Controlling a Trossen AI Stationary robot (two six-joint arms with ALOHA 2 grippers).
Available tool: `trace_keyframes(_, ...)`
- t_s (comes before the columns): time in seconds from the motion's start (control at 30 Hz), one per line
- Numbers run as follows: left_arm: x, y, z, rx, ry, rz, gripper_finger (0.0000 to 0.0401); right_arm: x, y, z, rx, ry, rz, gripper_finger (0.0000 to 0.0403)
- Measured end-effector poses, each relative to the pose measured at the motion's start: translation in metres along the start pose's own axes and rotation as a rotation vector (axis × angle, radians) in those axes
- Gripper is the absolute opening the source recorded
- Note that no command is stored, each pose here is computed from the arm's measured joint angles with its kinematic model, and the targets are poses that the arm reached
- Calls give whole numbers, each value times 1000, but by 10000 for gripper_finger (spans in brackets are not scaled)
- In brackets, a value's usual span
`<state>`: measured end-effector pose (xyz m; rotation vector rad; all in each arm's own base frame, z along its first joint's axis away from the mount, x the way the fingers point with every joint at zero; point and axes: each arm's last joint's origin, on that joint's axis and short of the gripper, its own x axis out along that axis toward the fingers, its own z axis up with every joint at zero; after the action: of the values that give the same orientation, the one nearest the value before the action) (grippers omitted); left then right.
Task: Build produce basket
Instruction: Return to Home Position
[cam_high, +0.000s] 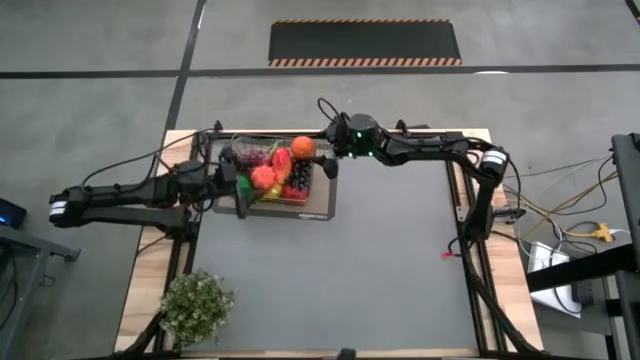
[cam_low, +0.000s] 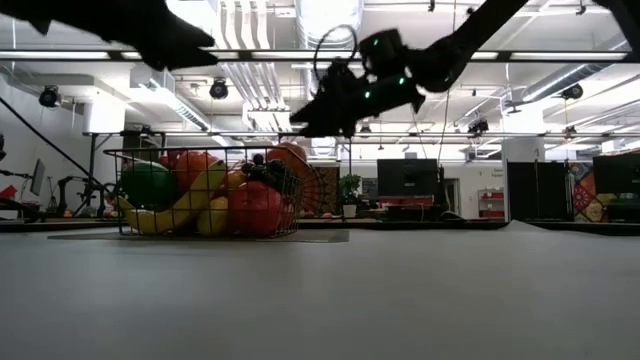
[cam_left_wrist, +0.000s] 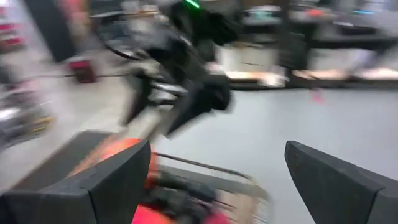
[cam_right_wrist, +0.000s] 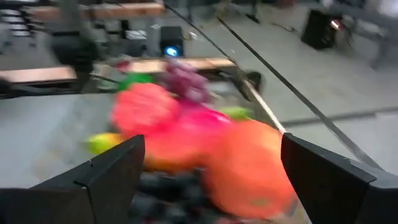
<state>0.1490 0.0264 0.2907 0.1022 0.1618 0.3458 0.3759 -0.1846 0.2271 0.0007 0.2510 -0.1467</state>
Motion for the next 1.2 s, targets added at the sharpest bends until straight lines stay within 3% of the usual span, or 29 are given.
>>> trace_keyframes(0.17,-3,-15,-34,85,-50,-279,352,-23,46,11,-80,-84,87,341)
trace_keyframes(0.27,-7,-19,-50,123,-64,-352,351,-43,72,10,-121,-135,132,332)
trace_keyframes(0.47,-17,-19,-63,178,-89,-413,306,-91,102,0,-160,-170,146,329)
trace_keyframes(0.8,-38,-16,-80,244,-231,-393,167,-171,111,-26,-138,-254,117,329)
trace_keyframes(1.0,-46,-15,-93,242,-287,-379,89,-198,114,-45,-138,-329,105,329)
trace_keyframes(1.2,-47,-15,-104,236,-309,-377,36,-215,115,-61,-137,-362,67,329)
